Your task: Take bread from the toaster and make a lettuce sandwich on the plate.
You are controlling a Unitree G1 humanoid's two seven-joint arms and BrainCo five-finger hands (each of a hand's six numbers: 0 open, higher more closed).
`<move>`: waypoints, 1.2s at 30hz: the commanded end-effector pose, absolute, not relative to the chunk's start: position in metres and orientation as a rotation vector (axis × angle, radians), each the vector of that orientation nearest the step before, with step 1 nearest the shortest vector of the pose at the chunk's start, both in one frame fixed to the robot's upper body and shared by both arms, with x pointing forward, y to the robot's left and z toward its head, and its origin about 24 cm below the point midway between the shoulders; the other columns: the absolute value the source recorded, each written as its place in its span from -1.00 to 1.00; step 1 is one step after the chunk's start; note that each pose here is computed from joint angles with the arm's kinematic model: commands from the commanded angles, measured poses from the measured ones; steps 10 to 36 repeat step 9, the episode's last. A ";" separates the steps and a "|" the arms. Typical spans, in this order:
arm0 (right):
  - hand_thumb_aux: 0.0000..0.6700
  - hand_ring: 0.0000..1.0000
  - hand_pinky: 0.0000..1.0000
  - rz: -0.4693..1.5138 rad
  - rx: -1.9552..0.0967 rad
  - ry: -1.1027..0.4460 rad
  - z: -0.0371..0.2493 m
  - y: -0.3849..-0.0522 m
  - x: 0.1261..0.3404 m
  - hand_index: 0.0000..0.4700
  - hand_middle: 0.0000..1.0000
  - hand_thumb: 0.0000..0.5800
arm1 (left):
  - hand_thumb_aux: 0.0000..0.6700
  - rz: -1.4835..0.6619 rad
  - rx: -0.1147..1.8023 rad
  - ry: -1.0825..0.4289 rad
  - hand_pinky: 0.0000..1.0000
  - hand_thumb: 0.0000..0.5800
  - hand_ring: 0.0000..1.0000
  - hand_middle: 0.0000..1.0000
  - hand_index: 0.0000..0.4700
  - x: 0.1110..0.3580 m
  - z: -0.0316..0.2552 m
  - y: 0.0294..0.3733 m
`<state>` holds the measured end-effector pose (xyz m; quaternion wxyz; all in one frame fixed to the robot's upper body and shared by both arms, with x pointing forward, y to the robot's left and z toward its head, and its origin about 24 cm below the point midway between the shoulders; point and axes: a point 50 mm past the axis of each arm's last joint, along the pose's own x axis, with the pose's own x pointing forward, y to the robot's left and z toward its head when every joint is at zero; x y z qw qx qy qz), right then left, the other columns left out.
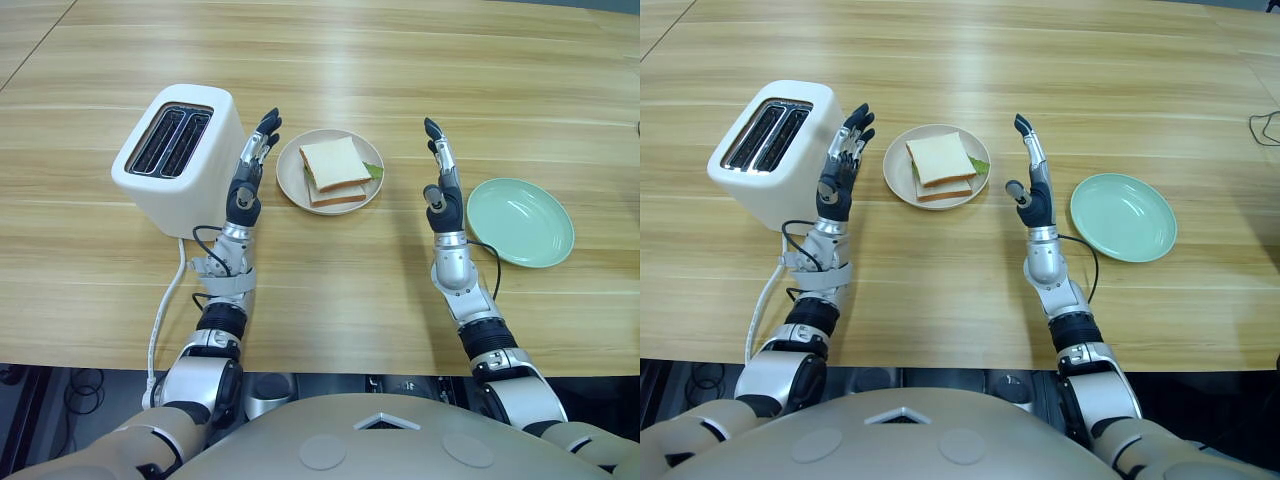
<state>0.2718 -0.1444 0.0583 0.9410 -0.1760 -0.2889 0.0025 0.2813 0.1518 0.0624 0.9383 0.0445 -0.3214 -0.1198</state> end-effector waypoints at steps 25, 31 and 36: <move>-1.00 -1.00 -1.00 0.002 -0.370 -0.568 0.056 -0.147 0.275 -1.00 -1.00 -1.00 | -1.00 -0.255 0.099 -0.638 -1.00 -1.00 -1.00 -1.00 -1.00 0.282 0.060 0.152; -1.00 -1.00 -1.00 0.002 -0.370 -0.568 0.056 -0.147 0.275 -1.00 -1.00 -1.00 | -1.00 -0.255 0.099 -0.638 -1.00 -1.00 -1.00 -1.00 -1.00 0.282 0.060 0.152; -1.00 -1.00 -1.00 0.002 -0.370 -0.568 0.056 -0.147 0.275 -1.00 -1.00 -1.00 | -1.00 -0.255 0.099 -0.638 -1.00 -1.00 -1.00 -1.00 -1.00 0.282 0.060 0.152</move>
